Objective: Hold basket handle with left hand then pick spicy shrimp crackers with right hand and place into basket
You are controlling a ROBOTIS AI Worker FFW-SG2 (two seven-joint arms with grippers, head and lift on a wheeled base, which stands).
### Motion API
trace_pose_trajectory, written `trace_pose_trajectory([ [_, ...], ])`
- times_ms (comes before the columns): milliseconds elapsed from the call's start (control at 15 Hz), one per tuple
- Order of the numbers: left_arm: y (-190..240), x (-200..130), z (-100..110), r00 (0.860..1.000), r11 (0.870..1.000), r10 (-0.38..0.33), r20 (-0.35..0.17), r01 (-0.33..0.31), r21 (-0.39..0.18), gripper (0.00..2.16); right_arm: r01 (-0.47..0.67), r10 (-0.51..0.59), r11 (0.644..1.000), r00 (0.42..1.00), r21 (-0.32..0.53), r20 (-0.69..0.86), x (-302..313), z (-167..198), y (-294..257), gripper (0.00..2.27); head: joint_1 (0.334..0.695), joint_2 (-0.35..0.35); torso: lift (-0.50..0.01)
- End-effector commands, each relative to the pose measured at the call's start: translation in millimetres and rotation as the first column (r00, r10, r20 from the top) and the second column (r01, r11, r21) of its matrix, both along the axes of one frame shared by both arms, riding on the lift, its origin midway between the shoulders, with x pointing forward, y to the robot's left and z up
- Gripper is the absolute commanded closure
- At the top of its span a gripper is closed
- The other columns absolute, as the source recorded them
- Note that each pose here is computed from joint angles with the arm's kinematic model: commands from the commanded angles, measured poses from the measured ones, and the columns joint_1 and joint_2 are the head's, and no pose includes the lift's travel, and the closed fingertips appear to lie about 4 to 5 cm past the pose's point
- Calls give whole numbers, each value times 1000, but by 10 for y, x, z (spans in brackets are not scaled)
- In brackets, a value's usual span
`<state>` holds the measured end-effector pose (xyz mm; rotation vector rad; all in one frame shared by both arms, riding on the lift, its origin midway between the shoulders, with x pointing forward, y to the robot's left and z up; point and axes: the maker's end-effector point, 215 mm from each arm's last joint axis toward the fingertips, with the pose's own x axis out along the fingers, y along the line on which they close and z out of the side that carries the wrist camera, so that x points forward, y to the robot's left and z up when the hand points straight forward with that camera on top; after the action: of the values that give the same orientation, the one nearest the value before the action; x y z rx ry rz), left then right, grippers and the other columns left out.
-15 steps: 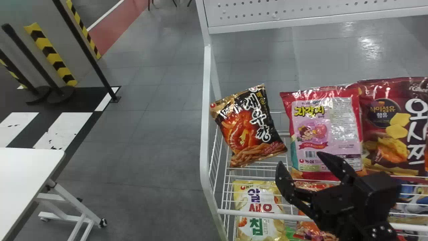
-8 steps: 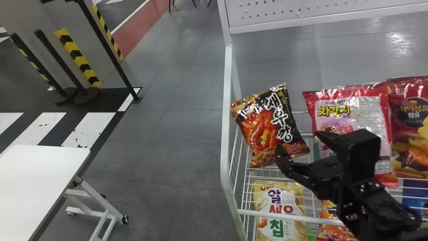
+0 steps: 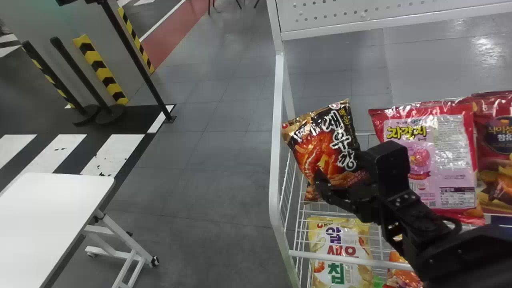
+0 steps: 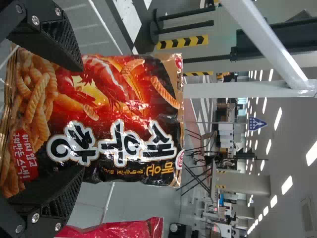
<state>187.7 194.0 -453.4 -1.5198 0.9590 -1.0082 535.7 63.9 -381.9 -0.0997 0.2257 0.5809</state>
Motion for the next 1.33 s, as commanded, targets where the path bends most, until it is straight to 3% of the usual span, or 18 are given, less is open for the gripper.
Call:
trace_pose_trajectory([
  [0, 23, 6, 26, 1000, 1000, 5, 4, -5, -10, 2148, -5, 5, 1000, 1000, -15, 2, 146, -12, 6, 113, 695, 350, -10],
  [333, 39, 13, 28, 1000, 1000, 9, 5, -9, -8, 2148, -55, 51, 997, 997, -58, -59, 157, -241, 145, 137, 695, 350, -10],
  [467, 55, 18, 29, 1000, 1000, 11, 6, -11, -6, 2148, -65, 59, 995, 995, -70, -86, 151, -296, 142, 751, 695, 350, -10],
  [600, 59, 23, 36, 1000, 1000, 13, 7, -13, -8, 2148, -62, 56, 996, 994, -68, -93, 143, -304, 131, 1801, 695, 350, -10],
  [800, 71, 24, 33, 1000, 1000, 14, 6, -14, -6, 2148, -43, 42, 999, 998, -29, -40, 87, -112, 110, 2233, 695, 350, -10],
  [933, 70, 25, 36, 1000, 1000, 15, 7, -15, -7, 2148, -31, 31, 1000, 999, 3, 25, 59, 87, 101, 2240, 695, 350, -10],
  [1267, 75, 25, 36, 1000, 1000, 14, 7, -14, -6, 2148, 9, -9, 1000, 998, -3, 61, -105, 192, -36, 2240, 695, 350, -10],
])
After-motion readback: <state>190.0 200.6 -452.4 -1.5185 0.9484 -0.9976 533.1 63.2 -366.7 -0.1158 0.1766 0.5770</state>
